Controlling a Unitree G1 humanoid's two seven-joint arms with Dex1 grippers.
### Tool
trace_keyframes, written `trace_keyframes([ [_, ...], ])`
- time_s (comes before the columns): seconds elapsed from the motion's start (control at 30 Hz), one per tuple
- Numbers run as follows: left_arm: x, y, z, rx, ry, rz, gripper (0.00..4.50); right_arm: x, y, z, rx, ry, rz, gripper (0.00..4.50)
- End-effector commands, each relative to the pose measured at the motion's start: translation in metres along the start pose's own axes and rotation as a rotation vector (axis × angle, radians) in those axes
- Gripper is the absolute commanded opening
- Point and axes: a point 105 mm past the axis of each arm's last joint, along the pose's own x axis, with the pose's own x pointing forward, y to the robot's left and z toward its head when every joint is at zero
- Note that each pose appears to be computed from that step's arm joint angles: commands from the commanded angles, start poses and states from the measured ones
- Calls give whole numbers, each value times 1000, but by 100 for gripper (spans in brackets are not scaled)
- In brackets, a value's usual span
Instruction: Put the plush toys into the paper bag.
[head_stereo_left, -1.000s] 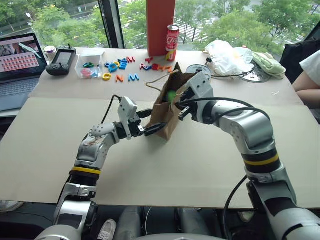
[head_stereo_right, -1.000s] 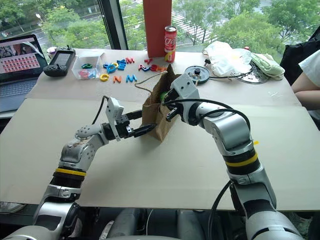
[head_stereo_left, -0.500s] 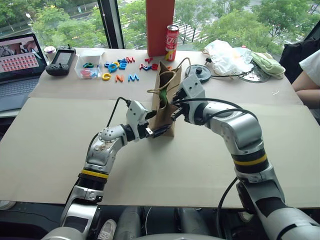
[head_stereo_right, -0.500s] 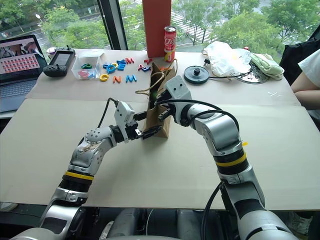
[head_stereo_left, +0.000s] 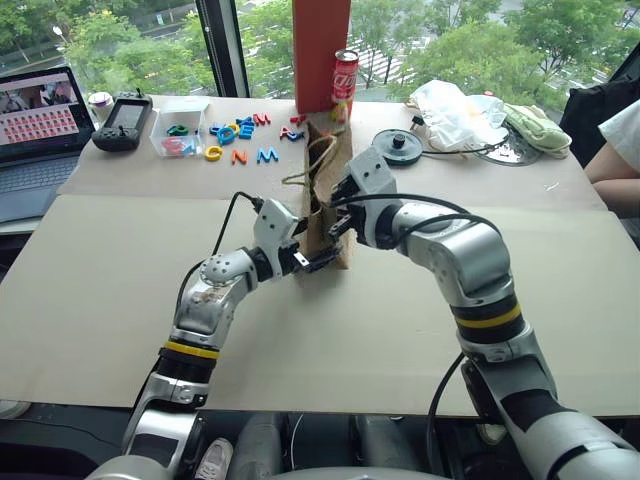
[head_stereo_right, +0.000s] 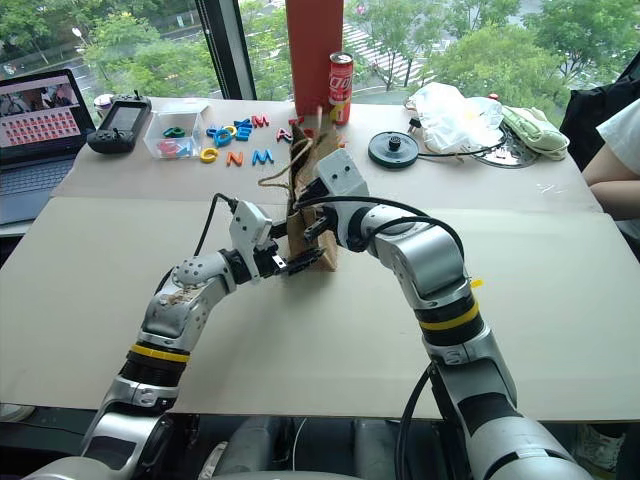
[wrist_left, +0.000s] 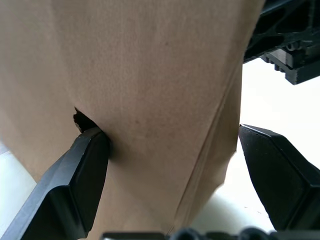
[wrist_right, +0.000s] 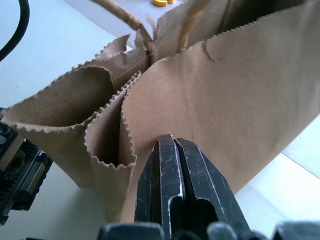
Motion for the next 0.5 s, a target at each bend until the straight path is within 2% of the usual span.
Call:
trace_keyframes([
  [0.03,1,5,17,50,-45,14,425,-5,12,10,-22,-30,47,2],
  [0.5,-7,23,12,89,-16,37,425,-2,29,14,-2,-37,95,2],
])
